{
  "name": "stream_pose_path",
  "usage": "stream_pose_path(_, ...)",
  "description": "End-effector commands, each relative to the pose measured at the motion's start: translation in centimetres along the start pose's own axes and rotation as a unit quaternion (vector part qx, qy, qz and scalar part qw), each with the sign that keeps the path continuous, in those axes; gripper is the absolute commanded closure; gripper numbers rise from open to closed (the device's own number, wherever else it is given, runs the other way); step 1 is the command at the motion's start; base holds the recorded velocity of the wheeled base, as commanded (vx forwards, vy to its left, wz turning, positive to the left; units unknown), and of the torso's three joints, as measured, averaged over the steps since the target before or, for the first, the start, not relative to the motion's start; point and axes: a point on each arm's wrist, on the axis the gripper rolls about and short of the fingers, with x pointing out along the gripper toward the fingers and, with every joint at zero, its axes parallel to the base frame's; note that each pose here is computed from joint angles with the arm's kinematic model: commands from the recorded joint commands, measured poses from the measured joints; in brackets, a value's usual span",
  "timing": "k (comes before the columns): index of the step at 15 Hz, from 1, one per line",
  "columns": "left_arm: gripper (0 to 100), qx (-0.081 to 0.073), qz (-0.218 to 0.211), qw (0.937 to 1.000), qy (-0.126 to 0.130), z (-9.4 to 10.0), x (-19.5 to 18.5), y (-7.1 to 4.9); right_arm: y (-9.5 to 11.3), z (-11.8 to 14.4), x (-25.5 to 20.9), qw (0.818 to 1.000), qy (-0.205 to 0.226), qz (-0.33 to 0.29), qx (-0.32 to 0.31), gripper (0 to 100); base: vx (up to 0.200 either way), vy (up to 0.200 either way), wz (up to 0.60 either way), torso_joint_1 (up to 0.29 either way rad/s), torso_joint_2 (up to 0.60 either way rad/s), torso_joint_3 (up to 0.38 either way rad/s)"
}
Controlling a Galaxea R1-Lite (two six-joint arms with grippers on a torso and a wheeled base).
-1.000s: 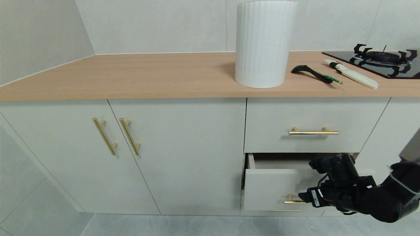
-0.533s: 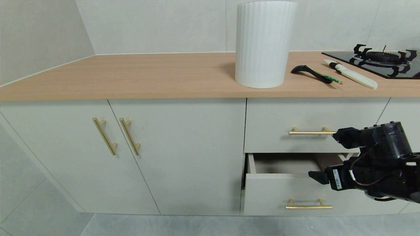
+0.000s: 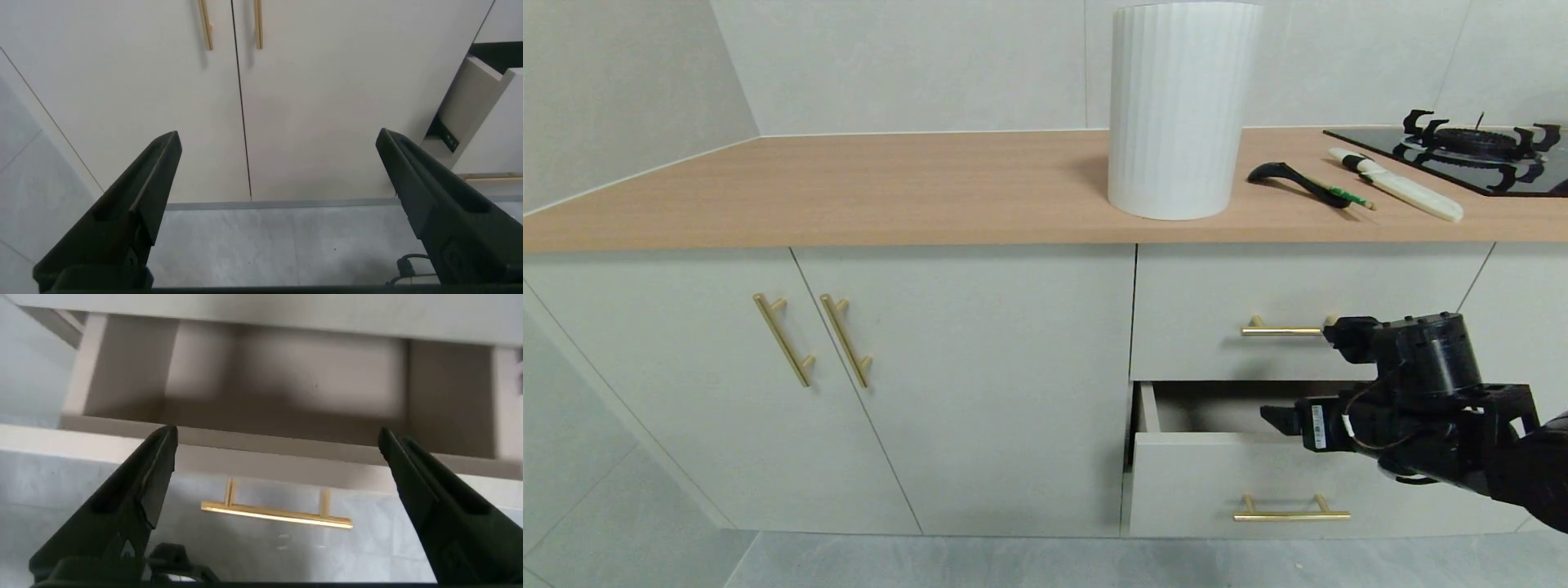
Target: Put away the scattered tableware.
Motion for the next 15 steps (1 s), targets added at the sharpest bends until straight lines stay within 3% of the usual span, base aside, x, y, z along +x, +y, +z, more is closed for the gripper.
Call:
stream_pose_path(1,0,0.0,0.0,1.0,0.001,0.0,0.0,0.0,0.2,-1.3,2.3,1.0,0.022,-0.012,0.002,0,0.0,0.0,0.0,0.0,0.0,0.0)
stream_pose_path(5,0,0.0,0.0,1.0,0.001,0.0,0.0,0.0,0.4,-1.8,4.1,0.999,0.004,-0.027,0.019,0,0.0,0.0,0.0,0.0,0.0,0.0)
stream_pose_path(9,0,0.0,0.0,1.0,0.001,0.0,0.0,0.0,0.5,-2.9,5.1,0.999,0.026,-0.031,0.013,0,0.0,0.0,0.0,0.0,0.0,0.0)
stream_pose_path(15,0,0.0,0.0,1.0,0.001,0.0,0.0,0.0,0.2,-2.4,3.6,0.999,0.025,-0.024,0.01,0,0.0,0.0,0.0,0.0,0.0,0.0)
